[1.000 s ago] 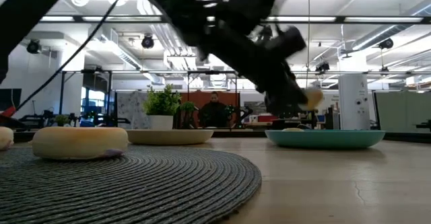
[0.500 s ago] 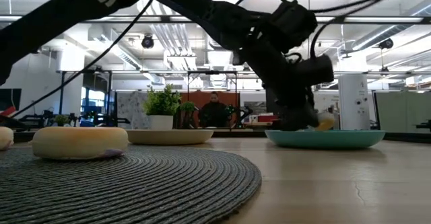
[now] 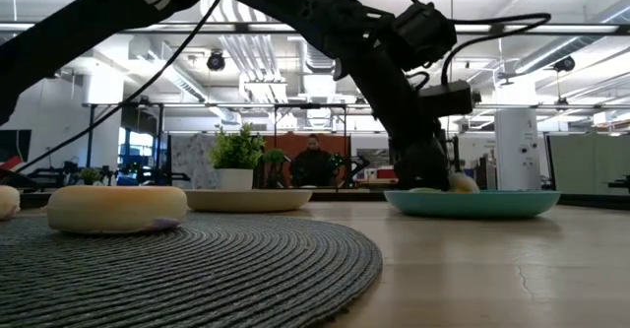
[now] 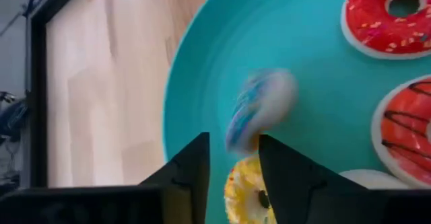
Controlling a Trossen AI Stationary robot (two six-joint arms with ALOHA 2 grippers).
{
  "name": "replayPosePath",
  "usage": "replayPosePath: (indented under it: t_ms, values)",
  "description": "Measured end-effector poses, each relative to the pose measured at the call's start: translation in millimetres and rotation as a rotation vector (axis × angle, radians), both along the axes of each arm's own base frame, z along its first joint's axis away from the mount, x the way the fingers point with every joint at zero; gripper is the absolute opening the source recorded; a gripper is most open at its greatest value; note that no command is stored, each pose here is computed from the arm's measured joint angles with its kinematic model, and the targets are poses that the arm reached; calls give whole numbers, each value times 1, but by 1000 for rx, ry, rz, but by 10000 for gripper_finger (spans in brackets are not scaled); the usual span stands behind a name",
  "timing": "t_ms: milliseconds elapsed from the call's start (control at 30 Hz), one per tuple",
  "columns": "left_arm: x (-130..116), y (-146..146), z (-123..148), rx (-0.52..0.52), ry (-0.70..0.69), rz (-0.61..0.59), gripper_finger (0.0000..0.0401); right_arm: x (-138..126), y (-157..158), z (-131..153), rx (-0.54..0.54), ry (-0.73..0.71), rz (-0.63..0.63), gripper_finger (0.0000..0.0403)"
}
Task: Pick & Place donuts
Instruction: Put the small blue donut on the blue plate, then put the large black donut on the brown plate
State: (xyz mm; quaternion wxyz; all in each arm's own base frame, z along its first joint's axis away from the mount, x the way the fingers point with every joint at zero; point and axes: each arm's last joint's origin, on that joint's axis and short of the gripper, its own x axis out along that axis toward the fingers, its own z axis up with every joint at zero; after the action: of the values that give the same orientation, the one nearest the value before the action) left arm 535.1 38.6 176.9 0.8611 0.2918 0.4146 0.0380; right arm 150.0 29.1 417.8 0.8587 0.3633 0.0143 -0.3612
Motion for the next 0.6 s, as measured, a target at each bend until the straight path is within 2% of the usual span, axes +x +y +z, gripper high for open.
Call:
replayPosePath:
  t_ms: [233,367,600]
  values:
    - [-3,-5,3,-29,30,-22,116,0,-1,0,-9,-6,-21,178]
    - [-14,-9,22,-66,60,13,117,0,0,0,-9,-6,-21,178]
    - [-43,-7,59,-190,124,105,117,1,0,0,-9,-4,-21,178]
